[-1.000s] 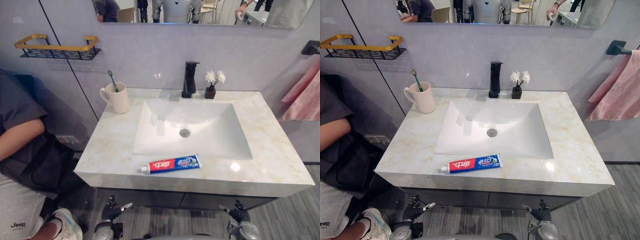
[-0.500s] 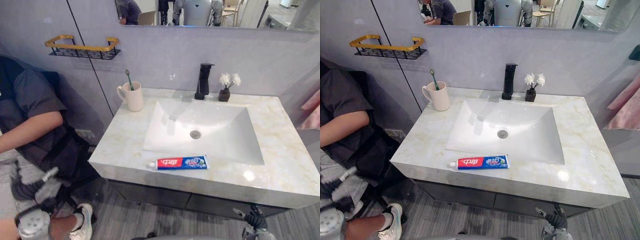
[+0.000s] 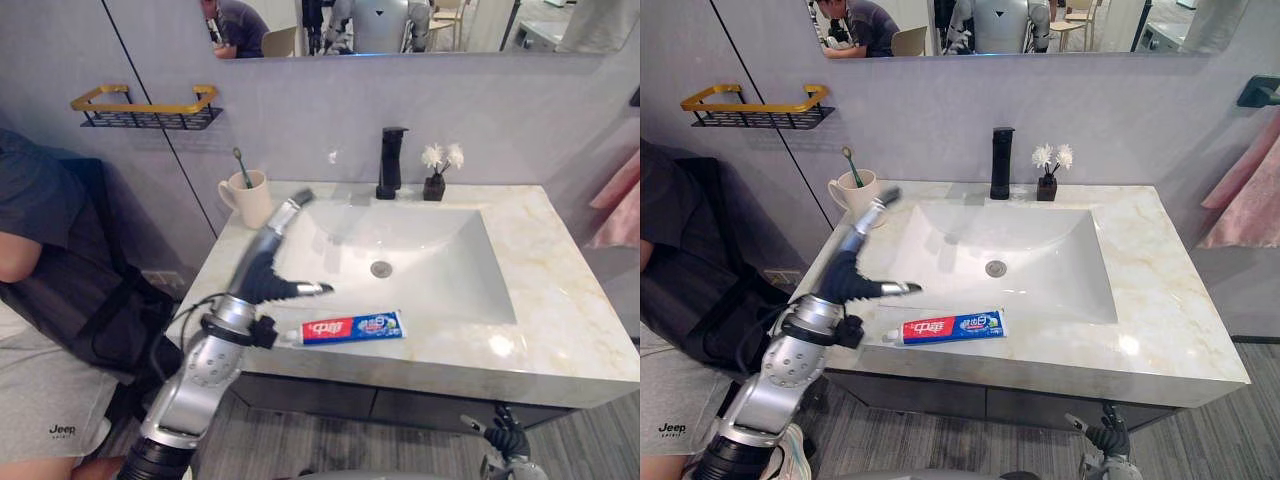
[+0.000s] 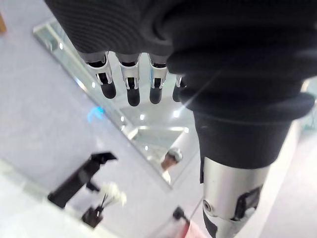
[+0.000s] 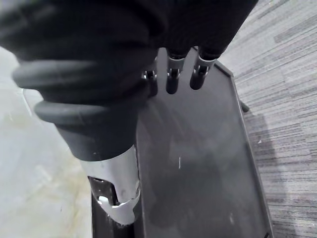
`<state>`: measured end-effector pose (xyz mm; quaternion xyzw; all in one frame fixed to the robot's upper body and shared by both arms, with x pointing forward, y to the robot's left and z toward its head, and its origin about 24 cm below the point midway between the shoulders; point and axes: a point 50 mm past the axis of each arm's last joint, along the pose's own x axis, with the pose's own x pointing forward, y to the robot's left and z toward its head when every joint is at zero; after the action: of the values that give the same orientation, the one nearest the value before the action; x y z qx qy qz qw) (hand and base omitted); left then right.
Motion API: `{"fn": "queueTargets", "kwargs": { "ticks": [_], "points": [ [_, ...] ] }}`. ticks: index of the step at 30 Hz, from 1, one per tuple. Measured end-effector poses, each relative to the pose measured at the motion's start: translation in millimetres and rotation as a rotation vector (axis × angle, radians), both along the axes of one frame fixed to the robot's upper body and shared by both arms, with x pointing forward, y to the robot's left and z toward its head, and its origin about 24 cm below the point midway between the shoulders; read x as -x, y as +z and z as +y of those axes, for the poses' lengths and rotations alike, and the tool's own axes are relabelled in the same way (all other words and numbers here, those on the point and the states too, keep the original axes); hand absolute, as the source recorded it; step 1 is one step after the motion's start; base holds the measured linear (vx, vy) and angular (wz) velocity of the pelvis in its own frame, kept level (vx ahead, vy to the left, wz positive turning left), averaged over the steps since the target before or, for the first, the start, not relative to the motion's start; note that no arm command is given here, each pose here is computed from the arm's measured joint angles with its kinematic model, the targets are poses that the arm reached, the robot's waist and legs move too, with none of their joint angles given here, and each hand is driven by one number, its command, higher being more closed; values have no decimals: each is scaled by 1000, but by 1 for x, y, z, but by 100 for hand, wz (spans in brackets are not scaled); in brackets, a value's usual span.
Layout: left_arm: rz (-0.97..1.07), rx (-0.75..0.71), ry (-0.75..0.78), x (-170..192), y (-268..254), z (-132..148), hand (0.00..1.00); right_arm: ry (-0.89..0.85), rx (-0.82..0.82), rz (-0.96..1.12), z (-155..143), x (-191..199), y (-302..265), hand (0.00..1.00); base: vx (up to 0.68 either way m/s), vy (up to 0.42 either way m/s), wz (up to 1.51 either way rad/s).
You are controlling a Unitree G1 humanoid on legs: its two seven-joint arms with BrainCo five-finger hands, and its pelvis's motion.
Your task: Organize washtable
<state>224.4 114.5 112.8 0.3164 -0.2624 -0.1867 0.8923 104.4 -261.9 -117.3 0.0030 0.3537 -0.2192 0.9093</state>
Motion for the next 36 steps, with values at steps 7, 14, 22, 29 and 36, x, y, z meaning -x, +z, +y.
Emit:
{"fn": "queueTargets", "kwargs": {
  "ticks": [7, 14, 22, 29, 36],
  "points": [
    [125, -142, -77, 9, -34, -17, 0, 20, -9, -1, 5, -3, -1, 0, -18, -5, -4],
    [175, -232, 3, 3, -55, -12, 0, 33, -13, 3, 8, -3, -2, 0, 0, 0, 0],
    [186, -209, 105, -4, -59, -3, 0, 30, -25, 9, 12, -2, -3, 0, 0, 0, 0],
    [217, -264, 144, -8, -71, -1, 0, 36, -22, 11, 12, -2, -3, 0, 0, 0, 0],
    [208, -265, 153, -8, -72, -1, 0, 47, -13, 12, 12, -3, -3, 0, -6, -4, -4]
  ]
}}
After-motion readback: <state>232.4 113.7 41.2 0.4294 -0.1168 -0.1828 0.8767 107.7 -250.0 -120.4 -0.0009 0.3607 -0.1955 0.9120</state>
